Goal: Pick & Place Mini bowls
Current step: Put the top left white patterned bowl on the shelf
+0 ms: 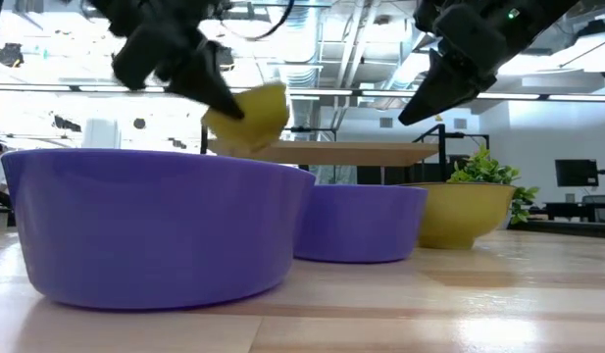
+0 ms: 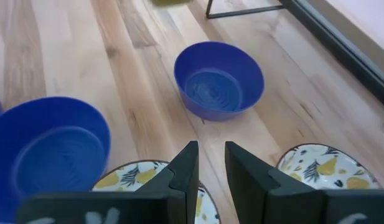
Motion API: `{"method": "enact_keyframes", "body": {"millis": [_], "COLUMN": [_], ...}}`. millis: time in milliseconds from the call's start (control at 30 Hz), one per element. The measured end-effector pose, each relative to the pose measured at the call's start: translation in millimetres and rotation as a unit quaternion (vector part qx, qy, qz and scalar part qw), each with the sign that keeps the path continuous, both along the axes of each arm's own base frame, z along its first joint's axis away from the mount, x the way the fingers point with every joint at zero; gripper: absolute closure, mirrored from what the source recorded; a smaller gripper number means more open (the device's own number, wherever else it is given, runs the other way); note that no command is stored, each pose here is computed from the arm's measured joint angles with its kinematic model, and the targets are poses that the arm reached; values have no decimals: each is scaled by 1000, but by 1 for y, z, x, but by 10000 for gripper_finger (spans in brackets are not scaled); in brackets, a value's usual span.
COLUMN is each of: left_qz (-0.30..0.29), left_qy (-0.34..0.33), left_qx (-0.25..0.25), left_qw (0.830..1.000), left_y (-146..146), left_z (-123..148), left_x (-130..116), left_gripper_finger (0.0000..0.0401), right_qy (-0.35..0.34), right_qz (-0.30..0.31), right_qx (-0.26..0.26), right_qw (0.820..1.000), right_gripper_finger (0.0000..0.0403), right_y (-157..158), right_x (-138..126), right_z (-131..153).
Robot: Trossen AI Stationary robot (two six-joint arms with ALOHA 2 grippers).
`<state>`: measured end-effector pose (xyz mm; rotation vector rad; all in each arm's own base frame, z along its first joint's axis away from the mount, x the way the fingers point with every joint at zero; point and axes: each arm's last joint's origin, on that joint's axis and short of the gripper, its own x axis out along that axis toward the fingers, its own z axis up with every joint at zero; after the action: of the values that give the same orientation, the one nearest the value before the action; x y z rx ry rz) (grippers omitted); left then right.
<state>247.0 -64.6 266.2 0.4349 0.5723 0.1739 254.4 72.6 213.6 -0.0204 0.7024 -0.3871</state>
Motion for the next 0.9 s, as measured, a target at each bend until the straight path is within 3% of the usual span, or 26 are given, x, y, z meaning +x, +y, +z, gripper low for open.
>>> {"method": "enact_keyframes", "body": {"millis": [200,467,633,900], "left_qz": [28,66,107,148], "left_qy": [27,23,34,65], "left_qx": [8,47,62,12], "left_qw": [999,996,992,987], "left_y": [14,61,103,162], "left_z": [46,96,102,87], "left_x": [2,3,1,0], "left_gripper_finger": [389,389,389,390], "right_qy": [-3,-4,-5,-5], "right_qz": [4,1,-5,-12], "right_qx": [2,2,2,1], "right_qw": [1000,1000,1000,1000], "right_gripper_finger": [334,334,334,334], "right_y": [2,0,-2,-6], "right_x": [0,1,1,2], "right_z": [0,1,1,1]}}
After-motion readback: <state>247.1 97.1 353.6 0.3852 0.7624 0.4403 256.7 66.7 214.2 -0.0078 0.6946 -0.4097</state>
